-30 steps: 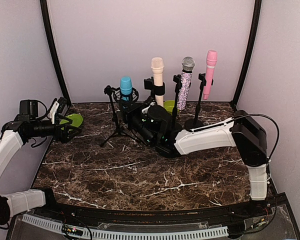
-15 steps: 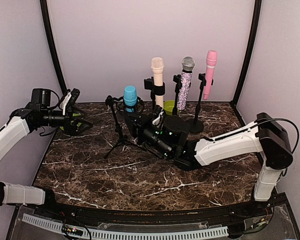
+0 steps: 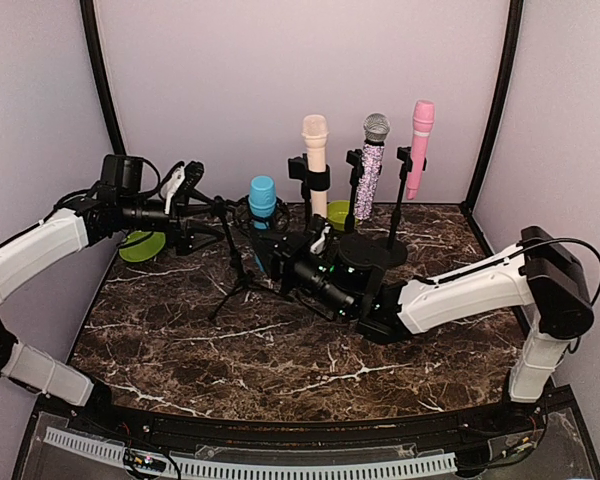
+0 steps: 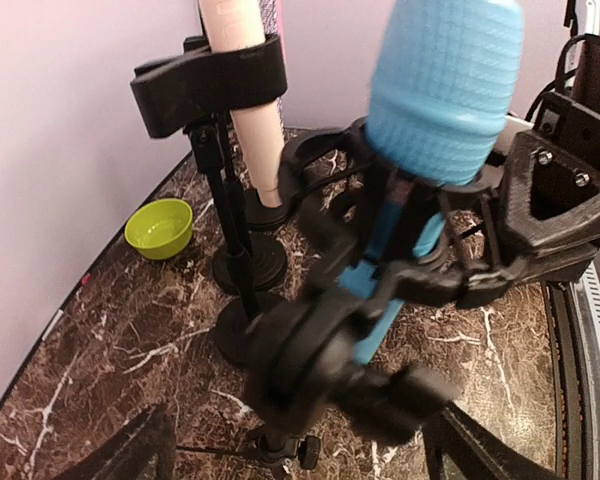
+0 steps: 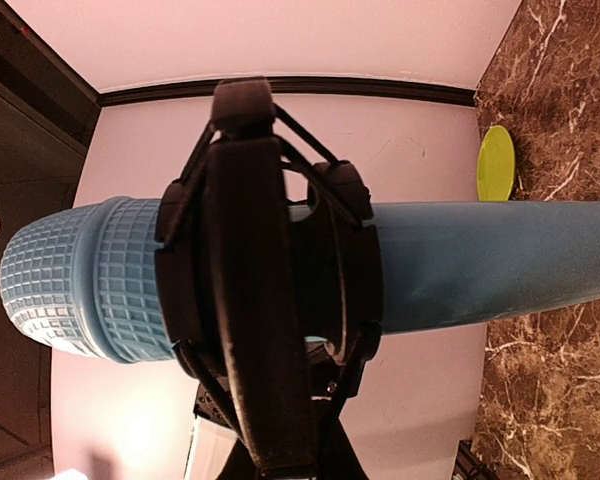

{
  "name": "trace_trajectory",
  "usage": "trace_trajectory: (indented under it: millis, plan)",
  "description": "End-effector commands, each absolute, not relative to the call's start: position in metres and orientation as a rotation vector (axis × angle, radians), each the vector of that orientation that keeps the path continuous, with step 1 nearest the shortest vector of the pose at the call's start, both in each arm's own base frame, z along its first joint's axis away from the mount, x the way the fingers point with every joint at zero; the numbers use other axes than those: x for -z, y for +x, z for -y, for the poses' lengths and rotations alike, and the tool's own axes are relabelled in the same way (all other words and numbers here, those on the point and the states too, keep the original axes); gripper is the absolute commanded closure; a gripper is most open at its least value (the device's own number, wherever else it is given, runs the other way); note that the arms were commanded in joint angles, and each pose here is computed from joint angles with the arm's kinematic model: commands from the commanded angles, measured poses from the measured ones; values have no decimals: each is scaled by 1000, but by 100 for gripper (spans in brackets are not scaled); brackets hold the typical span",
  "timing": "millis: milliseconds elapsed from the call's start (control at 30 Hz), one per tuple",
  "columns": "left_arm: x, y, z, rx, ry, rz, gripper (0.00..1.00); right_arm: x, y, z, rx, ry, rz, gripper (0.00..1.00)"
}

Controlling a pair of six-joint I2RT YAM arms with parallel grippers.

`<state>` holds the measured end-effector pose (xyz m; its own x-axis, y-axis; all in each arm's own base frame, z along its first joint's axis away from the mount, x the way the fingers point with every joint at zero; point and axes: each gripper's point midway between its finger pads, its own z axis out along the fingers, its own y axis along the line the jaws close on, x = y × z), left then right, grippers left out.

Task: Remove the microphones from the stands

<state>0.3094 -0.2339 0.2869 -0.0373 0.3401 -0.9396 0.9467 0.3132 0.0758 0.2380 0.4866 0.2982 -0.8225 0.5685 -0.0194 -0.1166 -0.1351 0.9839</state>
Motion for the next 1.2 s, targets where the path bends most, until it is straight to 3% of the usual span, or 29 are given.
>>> trace_trajectory:
  millis: [0,133,400,467,767,900,1167]
  plan:
    - [-301,312,249,772,1246,-1500,16,-300,226,-471,-2039,467,-1712,100]
    - [-295,301,265,845,1304,-1469,30,-297,226,-471,-2048,440,-1741,100]
    - [-306,295,277,896,1310,-1494,82,-307,221,-476,-2018,296,-1800,100]
    - [-309,291,274,892,1295,-1503,91,-311,218,-476,-1991,249,-1811,100]
    - [-321,257,262,931,1272,-1511,98,-306,195,-479,-1842,24,-1954,100]
    - [-322,248,256,902,1268,-1509,100,-285,187,-477,-1841,19,-2031,95]
    - [-301,242,251,874,1269,-1541,100,-262,181,-461,-1766,-58,-2134,48]
